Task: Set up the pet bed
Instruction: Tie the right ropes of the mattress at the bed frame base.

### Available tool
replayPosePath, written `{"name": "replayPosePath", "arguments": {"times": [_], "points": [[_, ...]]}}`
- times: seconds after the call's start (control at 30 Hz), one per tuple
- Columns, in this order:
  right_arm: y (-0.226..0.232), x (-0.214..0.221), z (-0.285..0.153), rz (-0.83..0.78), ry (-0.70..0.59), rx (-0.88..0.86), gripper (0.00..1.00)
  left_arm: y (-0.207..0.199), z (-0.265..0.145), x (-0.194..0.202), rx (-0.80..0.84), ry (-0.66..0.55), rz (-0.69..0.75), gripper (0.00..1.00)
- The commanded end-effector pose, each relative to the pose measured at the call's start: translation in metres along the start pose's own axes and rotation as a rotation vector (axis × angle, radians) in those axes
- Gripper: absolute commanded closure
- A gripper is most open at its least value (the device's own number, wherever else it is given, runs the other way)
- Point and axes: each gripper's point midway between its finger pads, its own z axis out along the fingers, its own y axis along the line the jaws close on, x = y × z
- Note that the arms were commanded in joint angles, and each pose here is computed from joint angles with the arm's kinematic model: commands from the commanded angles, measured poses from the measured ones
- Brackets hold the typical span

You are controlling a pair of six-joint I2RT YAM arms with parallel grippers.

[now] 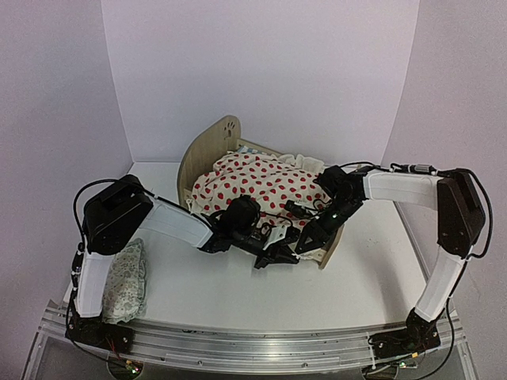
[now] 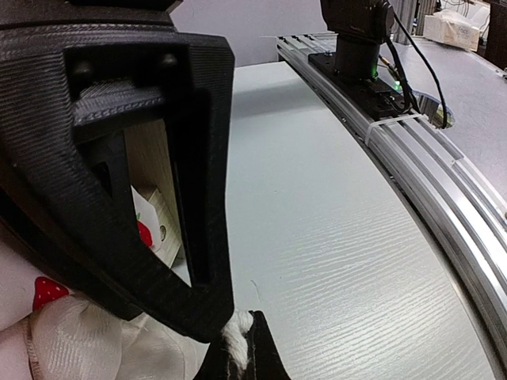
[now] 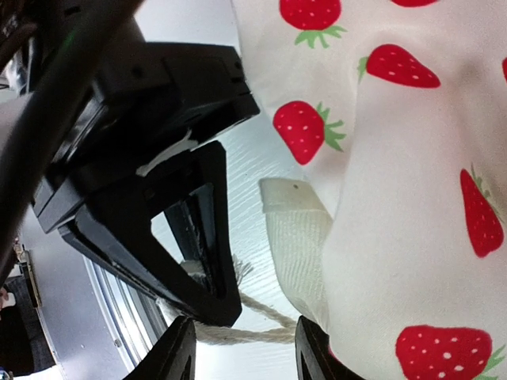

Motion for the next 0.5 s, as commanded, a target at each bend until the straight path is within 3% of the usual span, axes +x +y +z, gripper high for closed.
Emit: {"name": "replayPosePath", "arguments": {"times": [0.0, 0.2, 0.47], "points": [[0.014, 0.007, -0.008, -0.066, -0.003, -0.041, 0.58, 0.014, -0.007, -0.047, -0.023, -0.060, 0.050, 1.00], [0.022, 0.003, -0.007, -0.081, -0.021, -0.099, 0.67, 0.023, -0.006, -0.046, -0.041, -0.012, -0.010, 1.00], [0.031, 0.011, -0.004, -0.102, -0.023, -0.157, 0.70, 0.026, -0.004, -0.043, -0.050, 0.011, -0.083, 1.00]]}}
